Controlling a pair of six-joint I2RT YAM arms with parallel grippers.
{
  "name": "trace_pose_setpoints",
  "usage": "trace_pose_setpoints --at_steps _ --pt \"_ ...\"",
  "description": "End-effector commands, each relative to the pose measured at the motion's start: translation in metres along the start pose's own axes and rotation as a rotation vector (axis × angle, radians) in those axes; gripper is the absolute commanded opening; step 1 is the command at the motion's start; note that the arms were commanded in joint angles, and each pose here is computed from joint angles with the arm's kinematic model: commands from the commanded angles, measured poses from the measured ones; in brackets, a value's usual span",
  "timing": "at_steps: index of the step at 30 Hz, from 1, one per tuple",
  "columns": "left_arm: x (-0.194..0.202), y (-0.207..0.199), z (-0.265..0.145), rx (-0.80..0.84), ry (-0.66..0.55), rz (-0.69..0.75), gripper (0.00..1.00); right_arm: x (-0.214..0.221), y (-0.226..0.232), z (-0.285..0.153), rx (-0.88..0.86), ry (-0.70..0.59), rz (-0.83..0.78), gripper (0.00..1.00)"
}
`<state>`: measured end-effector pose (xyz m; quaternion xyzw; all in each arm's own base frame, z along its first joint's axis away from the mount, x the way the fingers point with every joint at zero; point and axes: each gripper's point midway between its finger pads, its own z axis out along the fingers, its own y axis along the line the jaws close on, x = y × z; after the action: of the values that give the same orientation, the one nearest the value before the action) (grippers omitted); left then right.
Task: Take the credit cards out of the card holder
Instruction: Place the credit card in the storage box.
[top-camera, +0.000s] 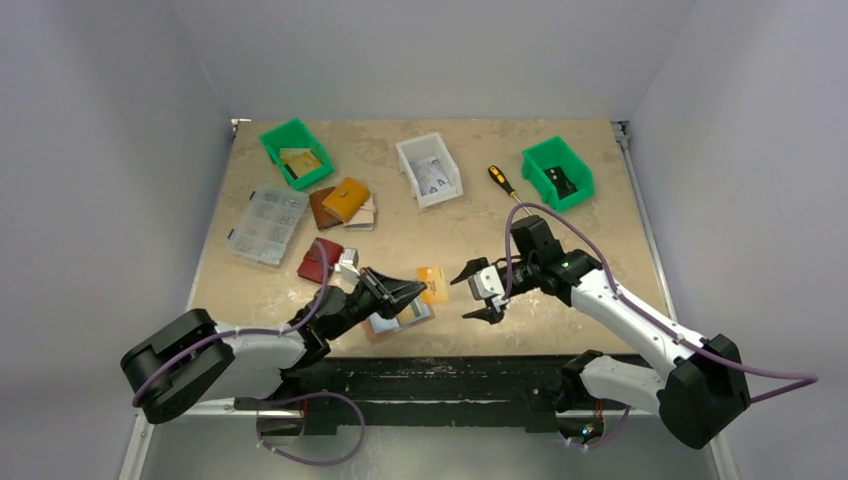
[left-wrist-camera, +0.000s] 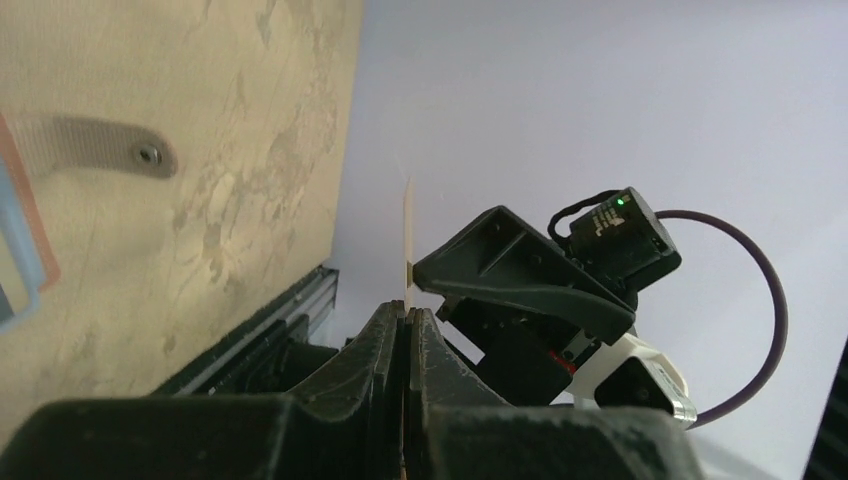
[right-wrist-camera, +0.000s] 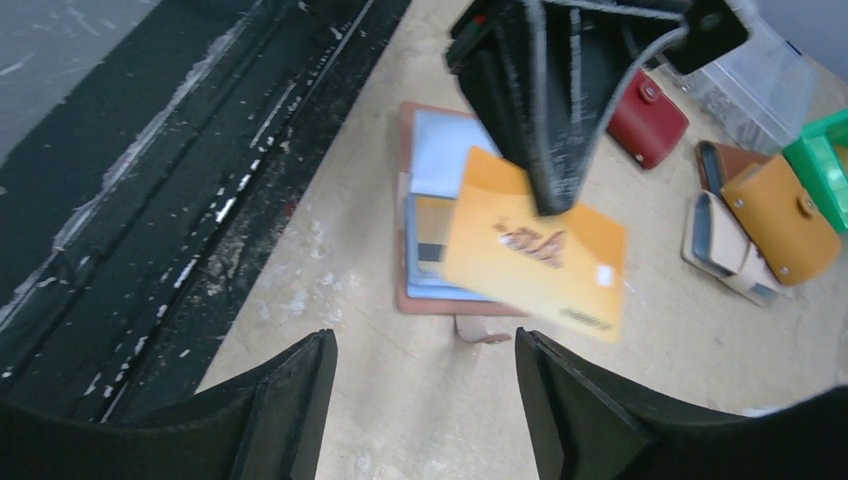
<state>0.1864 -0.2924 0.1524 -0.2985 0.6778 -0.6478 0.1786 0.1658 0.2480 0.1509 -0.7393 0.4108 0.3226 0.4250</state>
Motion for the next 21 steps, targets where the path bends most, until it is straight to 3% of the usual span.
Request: trace_pose_setpoints --at_steps 1,7,15,21 --pt "-0.017 -0.017 -0.015 0.102 -0.048 0.215 0.00 -0.021 0.006 -0.007 -0.059 -0.059 -0.048 0.76" --pt "-0.042 -0.025 -0.031 0.135 -0.102 0.464 0.00 -0.027 0.000 -0.015 -0.043 -0.051 -0.023 0.82" --pt "-0.076 -0.045 -0.028 -0.067 -0.180 0.898 0.00 -0.028 -0.005 -0.019 -0.021 -0.039 0.009 0.85" --pt "-0.117 -0.075 -0.042 -0.252 -0.335 1.169 0.00 -0.026 -0.006 -0.018 -0.015 -0.035 0.024 0.86"
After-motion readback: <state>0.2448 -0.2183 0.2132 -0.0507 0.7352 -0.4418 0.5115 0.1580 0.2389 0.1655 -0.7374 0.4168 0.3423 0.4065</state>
